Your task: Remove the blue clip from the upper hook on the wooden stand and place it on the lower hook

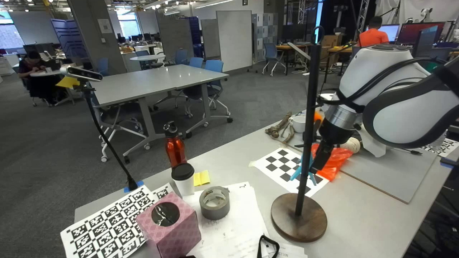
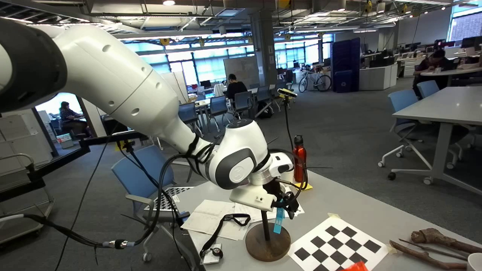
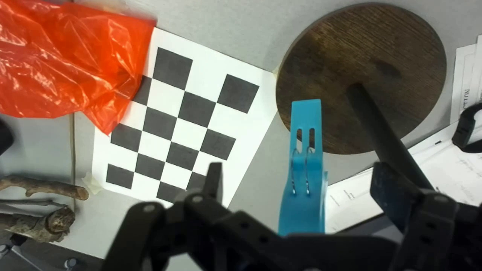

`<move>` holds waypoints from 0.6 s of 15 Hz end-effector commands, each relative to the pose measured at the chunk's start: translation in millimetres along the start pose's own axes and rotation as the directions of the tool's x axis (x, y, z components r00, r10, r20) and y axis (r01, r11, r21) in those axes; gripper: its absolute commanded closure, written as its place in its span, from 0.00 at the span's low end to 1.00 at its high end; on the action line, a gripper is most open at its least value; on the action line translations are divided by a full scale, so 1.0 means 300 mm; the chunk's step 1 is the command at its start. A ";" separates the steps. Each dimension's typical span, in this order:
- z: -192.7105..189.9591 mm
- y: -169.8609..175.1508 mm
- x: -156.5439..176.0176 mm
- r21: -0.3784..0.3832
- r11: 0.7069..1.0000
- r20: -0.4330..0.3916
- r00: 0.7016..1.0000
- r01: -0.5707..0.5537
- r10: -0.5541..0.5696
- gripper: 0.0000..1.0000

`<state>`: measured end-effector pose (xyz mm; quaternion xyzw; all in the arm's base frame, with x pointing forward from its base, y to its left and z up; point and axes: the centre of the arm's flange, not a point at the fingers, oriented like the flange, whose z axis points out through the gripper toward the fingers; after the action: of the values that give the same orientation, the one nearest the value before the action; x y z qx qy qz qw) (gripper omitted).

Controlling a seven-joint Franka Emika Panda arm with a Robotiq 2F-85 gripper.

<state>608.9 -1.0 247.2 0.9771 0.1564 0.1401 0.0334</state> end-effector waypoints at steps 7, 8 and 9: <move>-0.040 0.026 -0.121 0.027 0.998 -0.004 0.999 -0.054 0.054 0.00; -0.044 0.027 -0.136 0.028 0.998 -0.006 0.998 -0.060 0.060 0.00; -0.052 0.026 -0.152 0.027 0.998 -0.011 0.998 -0.065 0.065 0.00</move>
<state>586.5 -15.9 243.3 0.9827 0.1285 0.1317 0.0220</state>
